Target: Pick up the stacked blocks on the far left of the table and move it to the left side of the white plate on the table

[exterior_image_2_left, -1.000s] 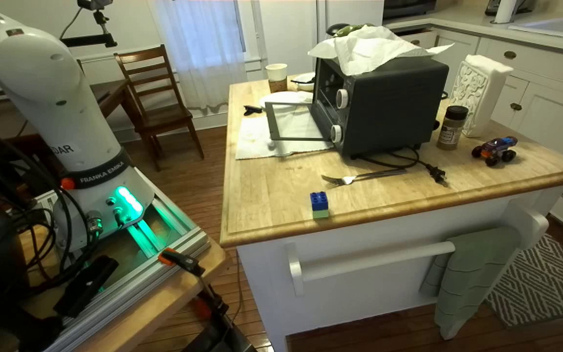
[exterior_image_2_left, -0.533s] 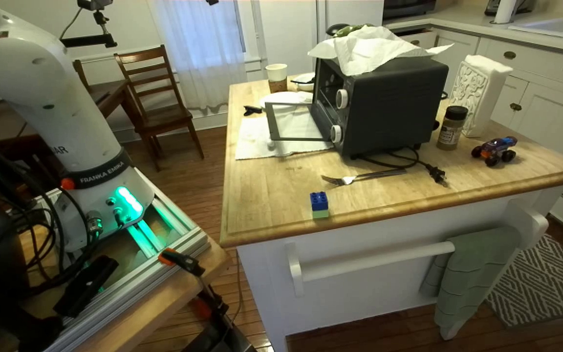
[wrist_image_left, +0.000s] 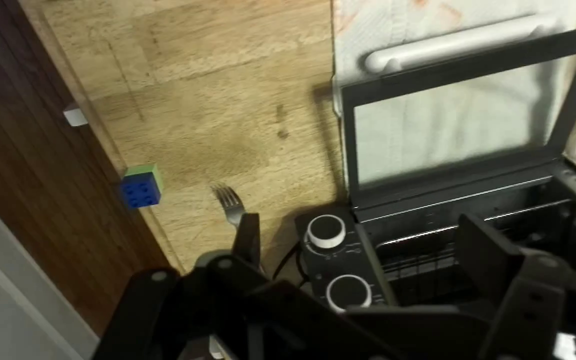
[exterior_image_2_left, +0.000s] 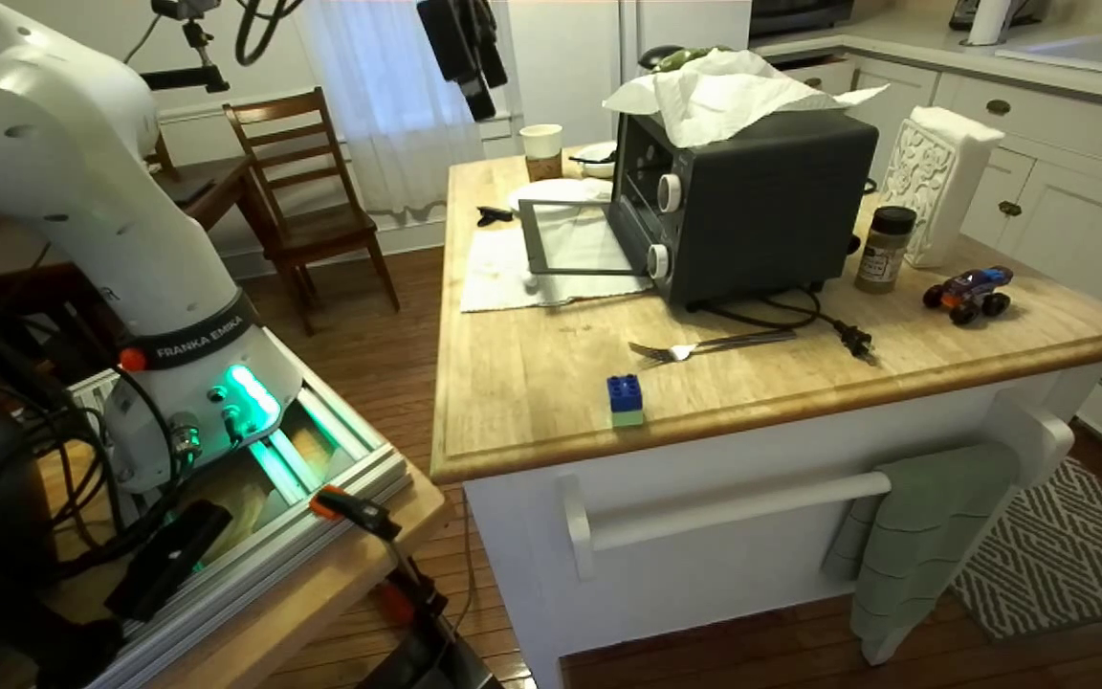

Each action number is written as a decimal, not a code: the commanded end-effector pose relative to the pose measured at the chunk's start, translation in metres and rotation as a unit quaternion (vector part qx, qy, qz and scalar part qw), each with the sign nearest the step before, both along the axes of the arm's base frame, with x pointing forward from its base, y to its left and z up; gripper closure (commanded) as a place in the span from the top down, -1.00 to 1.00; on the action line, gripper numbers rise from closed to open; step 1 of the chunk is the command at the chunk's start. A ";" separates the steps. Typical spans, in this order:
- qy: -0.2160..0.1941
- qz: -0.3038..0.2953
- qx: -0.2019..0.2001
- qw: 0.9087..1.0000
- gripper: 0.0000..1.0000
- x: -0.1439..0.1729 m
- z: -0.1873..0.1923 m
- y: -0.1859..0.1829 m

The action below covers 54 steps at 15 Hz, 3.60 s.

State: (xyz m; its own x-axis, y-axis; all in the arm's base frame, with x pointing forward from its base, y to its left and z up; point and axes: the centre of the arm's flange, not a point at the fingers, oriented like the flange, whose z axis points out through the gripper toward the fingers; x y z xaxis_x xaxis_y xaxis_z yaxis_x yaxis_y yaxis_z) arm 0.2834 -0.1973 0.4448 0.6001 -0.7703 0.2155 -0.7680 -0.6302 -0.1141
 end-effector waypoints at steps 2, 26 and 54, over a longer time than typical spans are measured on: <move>0.004 -0.014 -0.024 1.000 1.00 -0.045 -0.063 -0.074; 0.100 -0.043 -0.083 0.991 1.00 -0.034 -0.178 -0.166; 0.147 -0.028 0.019 0.989 -0.31 -0.003 -0.233 -0.206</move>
State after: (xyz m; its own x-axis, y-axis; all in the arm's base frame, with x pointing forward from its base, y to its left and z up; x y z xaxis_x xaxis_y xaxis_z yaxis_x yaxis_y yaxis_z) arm 0.2772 -0.3958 0.2126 0.5914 -0.8055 0.0365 -0.8040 -0.5856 0.1032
